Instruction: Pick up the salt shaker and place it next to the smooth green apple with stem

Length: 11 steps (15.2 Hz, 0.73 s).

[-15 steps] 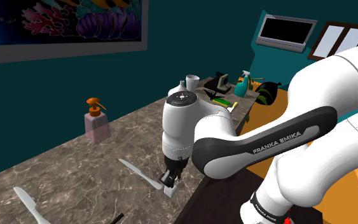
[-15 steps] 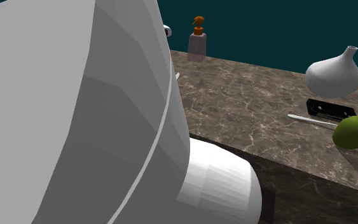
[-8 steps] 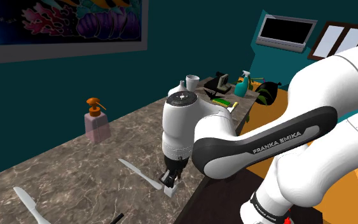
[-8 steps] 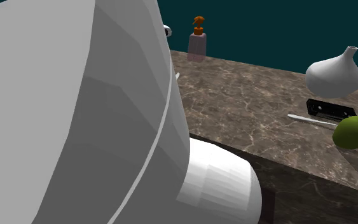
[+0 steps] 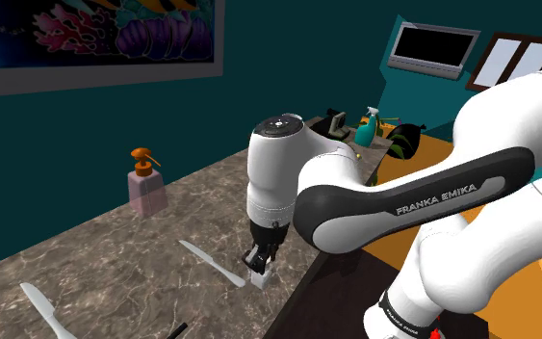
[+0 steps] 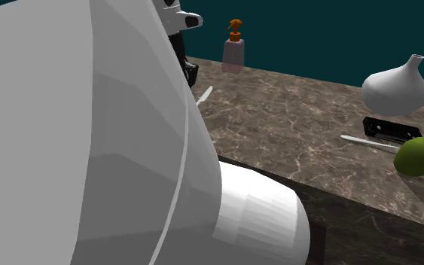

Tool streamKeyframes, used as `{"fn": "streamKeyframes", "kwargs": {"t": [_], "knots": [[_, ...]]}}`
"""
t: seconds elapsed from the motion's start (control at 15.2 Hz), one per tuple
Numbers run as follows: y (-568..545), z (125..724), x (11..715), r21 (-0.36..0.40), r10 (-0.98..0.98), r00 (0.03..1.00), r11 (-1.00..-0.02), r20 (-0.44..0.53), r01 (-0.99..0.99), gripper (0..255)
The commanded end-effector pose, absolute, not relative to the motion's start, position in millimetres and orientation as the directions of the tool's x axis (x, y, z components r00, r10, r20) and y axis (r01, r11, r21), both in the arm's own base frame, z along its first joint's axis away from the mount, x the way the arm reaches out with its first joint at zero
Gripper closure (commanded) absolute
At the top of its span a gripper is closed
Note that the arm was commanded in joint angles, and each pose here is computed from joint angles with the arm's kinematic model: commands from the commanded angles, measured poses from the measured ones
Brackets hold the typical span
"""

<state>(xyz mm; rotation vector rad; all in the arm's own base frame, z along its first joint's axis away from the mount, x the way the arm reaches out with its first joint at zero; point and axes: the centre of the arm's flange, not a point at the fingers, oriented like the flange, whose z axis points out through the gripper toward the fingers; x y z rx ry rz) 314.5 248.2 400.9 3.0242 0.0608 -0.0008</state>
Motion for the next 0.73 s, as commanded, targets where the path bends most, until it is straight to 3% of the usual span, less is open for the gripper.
{"fn": "streamKeyframes", "kwargs": {"t": [0.0,0.66], "knots": [[247.9,412.1,313.8,0.117,0.04,0.999,-0.992,-0.003,0.04,255],[247.9,464.9,313.8,0.117,0.04,0.999,-0.992,-0.003,0.04,255]]}}
